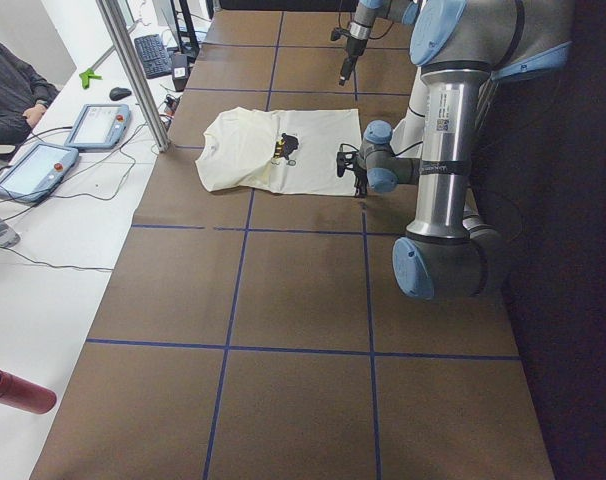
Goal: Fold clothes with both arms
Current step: 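Move both grippers to the hem corners nearest the robot, then grasp the hem corners with both grippers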
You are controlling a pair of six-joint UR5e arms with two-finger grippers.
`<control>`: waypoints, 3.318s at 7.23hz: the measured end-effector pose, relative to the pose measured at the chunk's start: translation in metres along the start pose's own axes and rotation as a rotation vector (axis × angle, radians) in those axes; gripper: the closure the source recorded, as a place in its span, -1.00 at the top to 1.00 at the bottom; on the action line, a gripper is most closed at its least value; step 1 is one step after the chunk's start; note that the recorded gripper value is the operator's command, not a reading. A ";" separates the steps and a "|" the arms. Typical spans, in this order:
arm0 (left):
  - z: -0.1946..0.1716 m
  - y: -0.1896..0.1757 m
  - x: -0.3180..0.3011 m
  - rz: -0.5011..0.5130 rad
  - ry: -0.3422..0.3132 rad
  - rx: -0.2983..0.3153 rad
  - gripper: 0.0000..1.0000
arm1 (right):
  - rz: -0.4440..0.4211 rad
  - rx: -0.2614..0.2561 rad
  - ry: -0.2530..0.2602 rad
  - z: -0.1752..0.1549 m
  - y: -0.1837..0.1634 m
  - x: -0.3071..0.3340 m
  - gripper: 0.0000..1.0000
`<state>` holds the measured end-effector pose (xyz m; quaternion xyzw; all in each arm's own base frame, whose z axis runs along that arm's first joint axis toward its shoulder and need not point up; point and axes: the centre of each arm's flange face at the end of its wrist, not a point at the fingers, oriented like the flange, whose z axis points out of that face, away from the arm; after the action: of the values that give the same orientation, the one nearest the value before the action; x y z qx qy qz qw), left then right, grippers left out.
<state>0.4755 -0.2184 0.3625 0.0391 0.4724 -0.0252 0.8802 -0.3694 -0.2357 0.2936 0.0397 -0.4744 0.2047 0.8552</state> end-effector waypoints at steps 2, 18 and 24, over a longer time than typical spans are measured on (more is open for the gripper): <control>0.003 0.007 0.002 -0.004 -0.002 -0.010 -0.22 | 0.001 0.001 0.000 0.000 0.000 0.000 0.73; -0.015 0.005 0.015 0.000 0.034 0.004 -1.00 | 0.048 -0.010 -0.011 0.012 -0.001 0.029 0.18; -0.043 -0.008 0.019 -0.015 0.078 0.073 -1.00 | 0.064 0.018 0.042 0.075 0.036 0.069 -0.03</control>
<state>0.4496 -0.2224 0.3222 0.0687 0.5053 -0.0475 0.8589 -0.4113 -0.2007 0.3875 0.0279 -0.4555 0.2370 0.8576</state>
